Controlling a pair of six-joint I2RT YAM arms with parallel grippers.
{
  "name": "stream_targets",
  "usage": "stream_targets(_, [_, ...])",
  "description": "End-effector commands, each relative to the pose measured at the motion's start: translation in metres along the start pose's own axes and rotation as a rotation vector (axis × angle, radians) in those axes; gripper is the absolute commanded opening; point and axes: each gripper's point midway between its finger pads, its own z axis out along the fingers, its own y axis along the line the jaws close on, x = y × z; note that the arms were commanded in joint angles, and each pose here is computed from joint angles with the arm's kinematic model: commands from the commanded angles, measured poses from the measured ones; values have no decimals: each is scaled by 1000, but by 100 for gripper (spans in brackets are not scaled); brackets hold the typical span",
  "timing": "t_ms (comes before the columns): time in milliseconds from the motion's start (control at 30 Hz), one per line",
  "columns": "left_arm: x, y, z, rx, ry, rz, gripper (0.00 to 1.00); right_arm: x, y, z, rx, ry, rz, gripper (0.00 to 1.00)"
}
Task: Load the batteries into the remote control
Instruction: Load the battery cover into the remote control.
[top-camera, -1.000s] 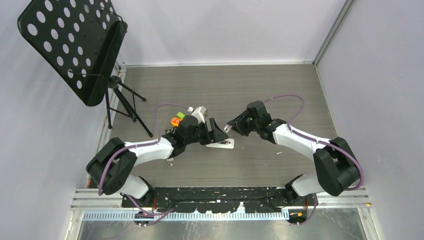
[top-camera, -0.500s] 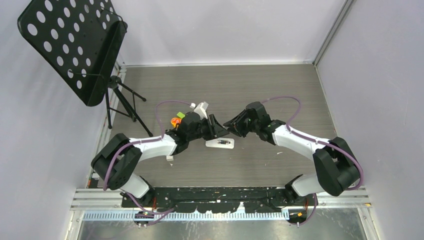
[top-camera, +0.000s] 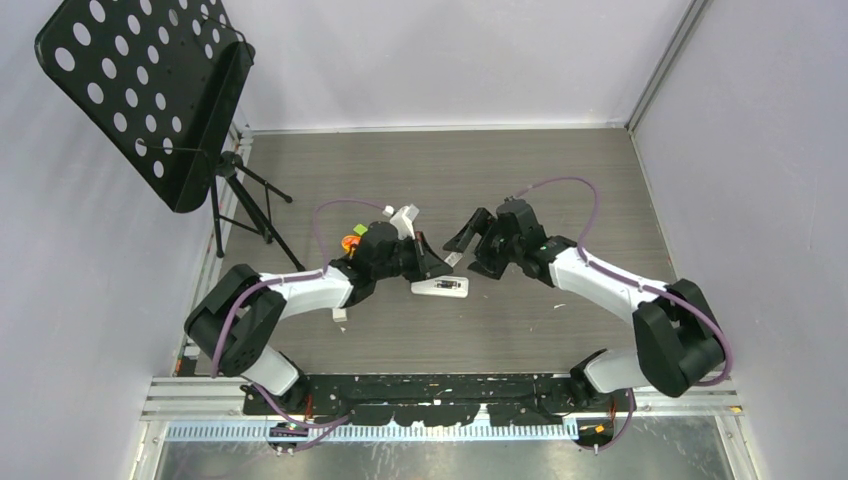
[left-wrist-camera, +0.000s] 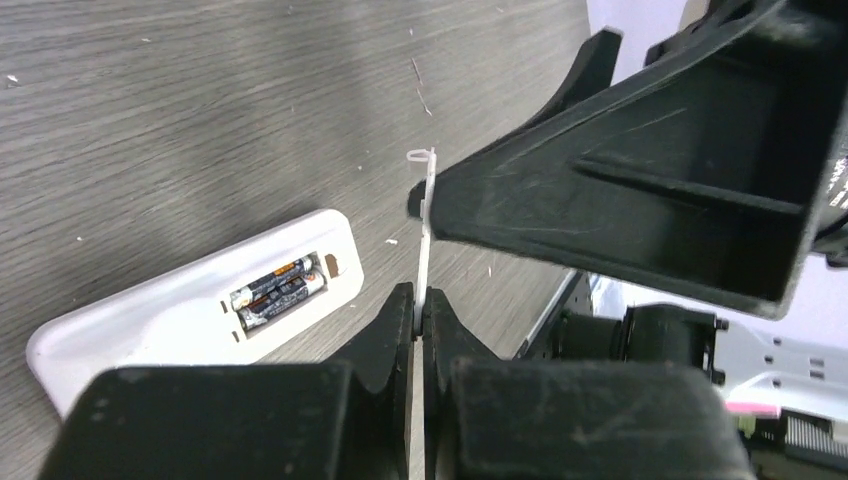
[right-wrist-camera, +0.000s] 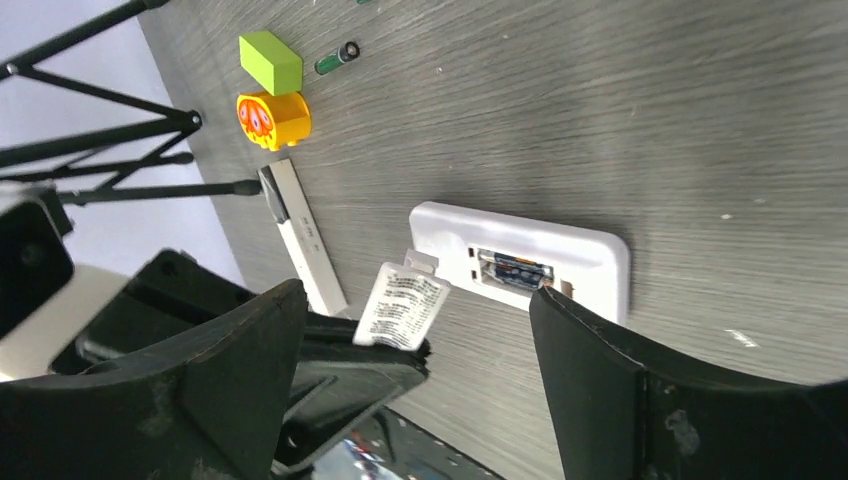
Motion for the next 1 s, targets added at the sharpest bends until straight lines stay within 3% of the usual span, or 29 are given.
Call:
stream_targets(0, [-7, -33, -17, 198, 87, 108, 0, -10, 28, -33, -165, -21, -310, 88])
stream_targets(167, [11, -42, -39, 302, 202, 130, 0, 25, 41, -60, -353, 127, -542, 85])
stream_targets(300, [22, -51, -55, 364, 249, 172, 0, 46, 18, -70, -356, 223, -657, 82])
stream_targets(667, [39, -52, -81, 382, 349, 308, 0, 63, 34, -83, -520, 274, -683, 43])
stream_targets(800, [36, -60, -87, 406, 337, 321, 0, 74, 48, -101, -647, 276, -717, 41])
stream_targets(967, [36, -66, -92, 427, 333, 332, 0, 77, 48, -105, -661, 274, -737, 41])
